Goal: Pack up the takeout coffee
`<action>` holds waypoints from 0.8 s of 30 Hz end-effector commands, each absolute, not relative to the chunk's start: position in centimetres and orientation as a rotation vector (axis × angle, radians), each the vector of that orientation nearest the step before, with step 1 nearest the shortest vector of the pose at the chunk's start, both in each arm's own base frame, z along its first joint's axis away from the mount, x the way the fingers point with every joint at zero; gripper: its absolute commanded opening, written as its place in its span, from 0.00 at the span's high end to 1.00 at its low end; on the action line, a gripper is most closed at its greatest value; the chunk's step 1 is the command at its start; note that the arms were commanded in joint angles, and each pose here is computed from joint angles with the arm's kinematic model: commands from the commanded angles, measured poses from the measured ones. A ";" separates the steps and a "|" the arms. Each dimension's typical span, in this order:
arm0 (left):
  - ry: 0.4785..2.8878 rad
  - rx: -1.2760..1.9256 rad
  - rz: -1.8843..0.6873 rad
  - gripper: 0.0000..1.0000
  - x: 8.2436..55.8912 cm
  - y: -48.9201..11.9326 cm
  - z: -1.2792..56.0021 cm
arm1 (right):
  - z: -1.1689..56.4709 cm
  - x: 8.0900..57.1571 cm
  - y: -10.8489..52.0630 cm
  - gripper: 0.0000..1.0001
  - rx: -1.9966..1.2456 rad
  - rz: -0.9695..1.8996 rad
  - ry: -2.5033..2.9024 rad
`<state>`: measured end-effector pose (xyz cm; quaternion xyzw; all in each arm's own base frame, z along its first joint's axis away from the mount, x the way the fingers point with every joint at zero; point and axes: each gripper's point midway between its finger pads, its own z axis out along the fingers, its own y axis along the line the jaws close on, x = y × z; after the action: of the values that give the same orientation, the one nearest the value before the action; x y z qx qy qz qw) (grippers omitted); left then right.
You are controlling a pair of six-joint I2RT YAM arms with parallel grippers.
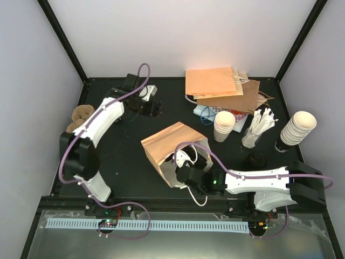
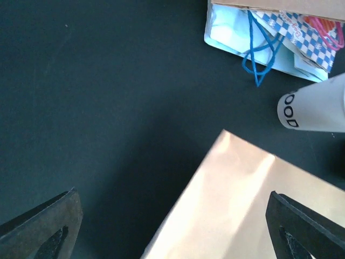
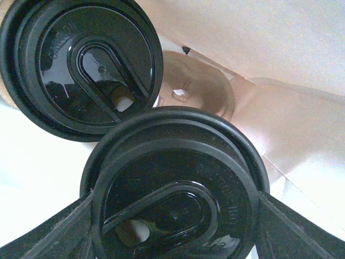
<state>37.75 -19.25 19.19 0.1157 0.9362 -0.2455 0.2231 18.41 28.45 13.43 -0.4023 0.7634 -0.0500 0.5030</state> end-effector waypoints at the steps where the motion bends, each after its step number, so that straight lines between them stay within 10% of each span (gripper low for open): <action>1: 2.638 0.347 -0.734 0.05 39.7 -20.4 17.5 | 15.2 18.8 29.2 0.49 -0.917 -0.102 1.799; 24: 2.743 0.415 -1.228 0.18 40.9 -26.5 9.8 | 15.7 20.7 28.7 0.54 -0.584 -0.017 1.927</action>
<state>41.30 -25.01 8.64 0.1174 0.9235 -0.3603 0.0592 19.91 28.52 14.27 -0.3042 0.7994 -0.0280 0.5173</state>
